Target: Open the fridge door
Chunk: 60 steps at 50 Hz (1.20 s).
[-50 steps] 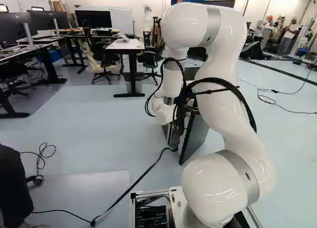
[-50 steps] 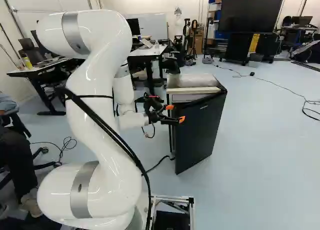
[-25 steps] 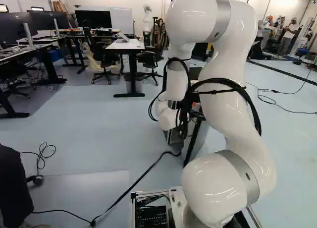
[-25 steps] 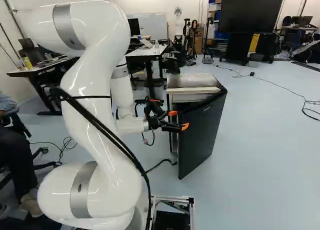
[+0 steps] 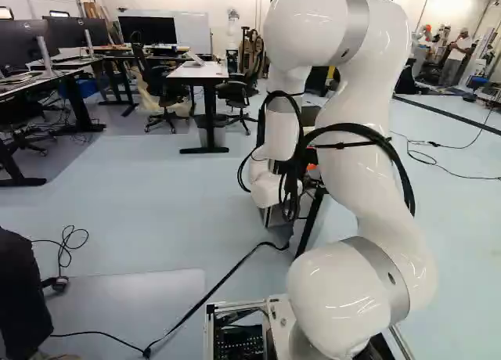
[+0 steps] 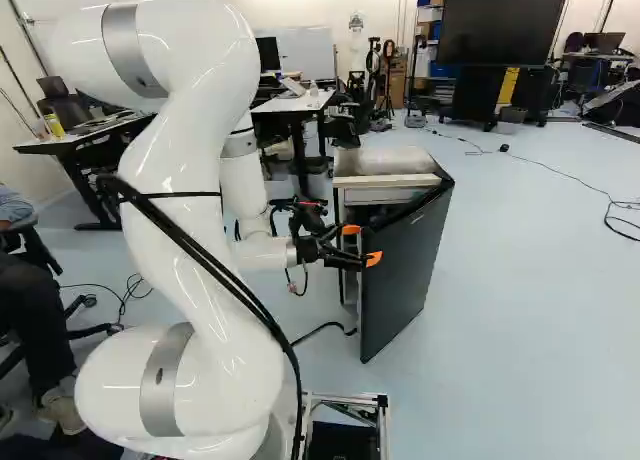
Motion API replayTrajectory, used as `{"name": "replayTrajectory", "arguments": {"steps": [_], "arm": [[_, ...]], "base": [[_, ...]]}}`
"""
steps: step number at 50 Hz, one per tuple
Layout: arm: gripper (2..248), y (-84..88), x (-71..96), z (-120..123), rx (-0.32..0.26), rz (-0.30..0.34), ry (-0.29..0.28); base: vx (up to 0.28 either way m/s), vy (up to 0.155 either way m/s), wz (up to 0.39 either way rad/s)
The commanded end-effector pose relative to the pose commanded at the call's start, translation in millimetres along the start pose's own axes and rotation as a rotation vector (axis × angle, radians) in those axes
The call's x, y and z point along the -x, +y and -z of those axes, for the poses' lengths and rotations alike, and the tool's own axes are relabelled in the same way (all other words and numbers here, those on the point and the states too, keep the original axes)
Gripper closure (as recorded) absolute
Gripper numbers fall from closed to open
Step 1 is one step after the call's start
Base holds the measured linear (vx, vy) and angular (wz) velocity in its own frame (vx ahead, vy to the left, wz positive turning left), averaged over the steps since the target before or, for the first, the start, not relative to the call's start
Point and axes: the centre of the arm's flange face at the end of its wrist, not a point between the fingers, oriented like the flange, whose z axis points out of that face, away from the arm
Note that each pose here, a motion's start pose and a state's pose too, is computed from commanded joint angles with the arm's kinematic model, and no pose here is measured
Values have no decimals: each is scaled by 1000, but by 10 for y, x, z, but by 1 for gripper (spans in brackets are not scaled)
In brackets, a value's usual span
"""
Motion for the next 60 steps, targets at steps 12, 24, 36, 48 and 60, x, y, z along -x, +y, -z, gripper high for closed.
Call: {"name": "replayTrajectory", "arguments": {"steps": [12, 24, 36, 48, 60], "arm": [[3, 29, -16, 1, 32, -5, 18], [3, 58, -33, 2, 64, -9, 37], [3, 86, -51, -7, 101, -14, 55], [3, 109, -74, -52, 148, -23, 73], [3, 130, -95, -101, 197, -34, 87]], "base": [[0, 0, 0], [0, 0, 0], [0, 0, 0], [0, 0, 0], [0, 0, 0]]}}
